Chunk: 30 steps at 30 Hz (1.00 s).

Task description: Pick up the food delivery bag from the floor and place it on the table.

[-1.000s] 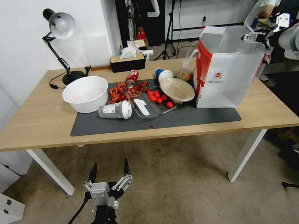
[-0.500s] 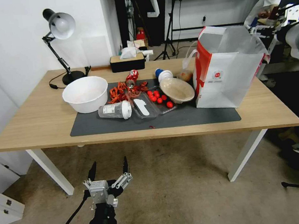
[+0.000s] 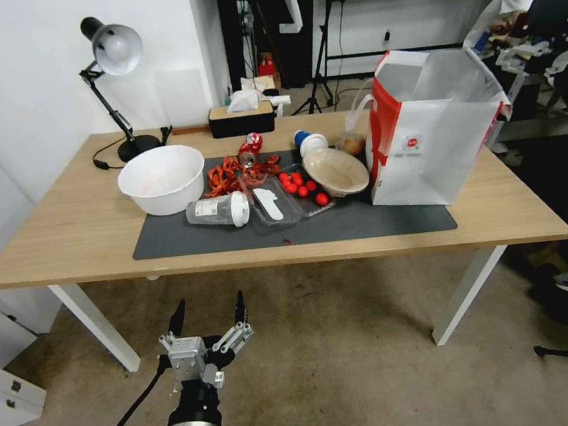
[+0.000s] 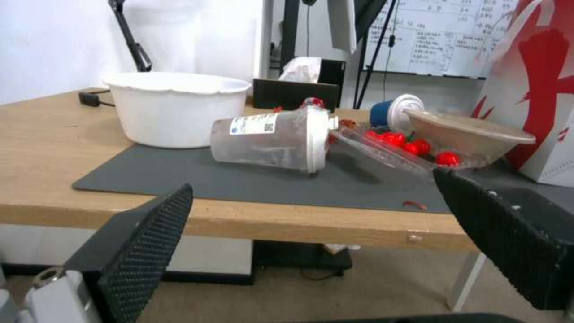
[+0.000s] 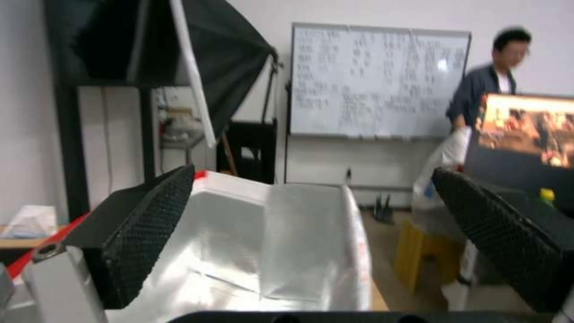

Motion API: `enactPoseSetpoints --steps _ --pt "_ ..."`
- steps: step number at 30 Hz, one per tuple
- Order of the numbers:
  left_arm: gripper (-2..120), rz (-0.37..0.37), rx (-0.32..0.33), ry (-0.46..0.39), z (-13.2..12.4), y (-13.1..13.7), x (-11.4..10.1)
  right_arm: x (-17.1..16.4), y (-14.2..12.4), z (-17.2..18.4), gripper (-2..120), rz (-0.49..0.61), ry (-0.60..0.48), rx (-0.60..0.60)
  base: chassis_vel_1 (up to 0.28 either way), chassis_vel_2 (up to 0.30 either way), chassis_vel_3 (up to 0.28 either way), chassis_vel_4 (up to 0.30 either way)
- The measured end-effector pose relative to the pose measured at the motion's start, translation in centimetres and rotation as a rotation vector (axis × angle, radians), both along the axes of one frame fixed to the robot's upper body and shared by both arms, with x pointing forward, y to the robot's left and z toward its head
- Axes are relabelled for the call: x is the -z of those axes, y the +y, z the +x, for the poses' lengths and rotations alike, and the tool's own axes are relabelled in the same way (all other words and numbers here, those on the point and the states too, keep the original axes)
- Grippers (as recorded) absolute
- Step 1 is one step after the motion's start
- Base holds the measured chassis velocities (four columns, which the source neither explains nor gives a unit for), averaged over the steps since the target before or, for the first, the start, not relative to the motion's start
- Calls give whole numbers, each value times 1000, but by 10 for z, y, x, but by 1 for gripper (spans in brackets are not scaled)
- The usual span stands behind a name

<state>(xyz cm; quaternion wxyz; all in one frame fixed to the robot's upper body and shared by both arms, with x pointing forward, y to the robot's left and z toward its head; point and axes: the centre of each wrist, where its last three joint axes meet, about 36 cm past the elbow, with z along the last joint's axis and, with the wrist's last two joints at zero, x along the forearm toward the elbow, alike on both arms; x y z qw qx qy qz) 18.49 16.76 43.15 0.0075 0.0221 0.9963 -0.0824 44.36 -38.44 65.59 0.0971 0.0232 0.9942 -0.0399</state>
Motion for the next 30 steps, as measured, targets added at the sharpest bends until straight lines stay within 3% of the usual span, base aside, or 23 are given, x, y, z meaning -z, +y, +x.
enactPoseSetpoints --steps 3,11,30 --pt "100 -6 1 -4 1 0 0 26 23 -15 100 17 -75 -20 0 0 0 0" --pt "100 -11 -11 -8 0 -2 -1 59 53 -27 100 72 -157 -80 0 0 0 0" --pt "100 -9 -12 -12 -2 -3 -3 96 81 -63 100 62 -243 -142 0 0 0 0"
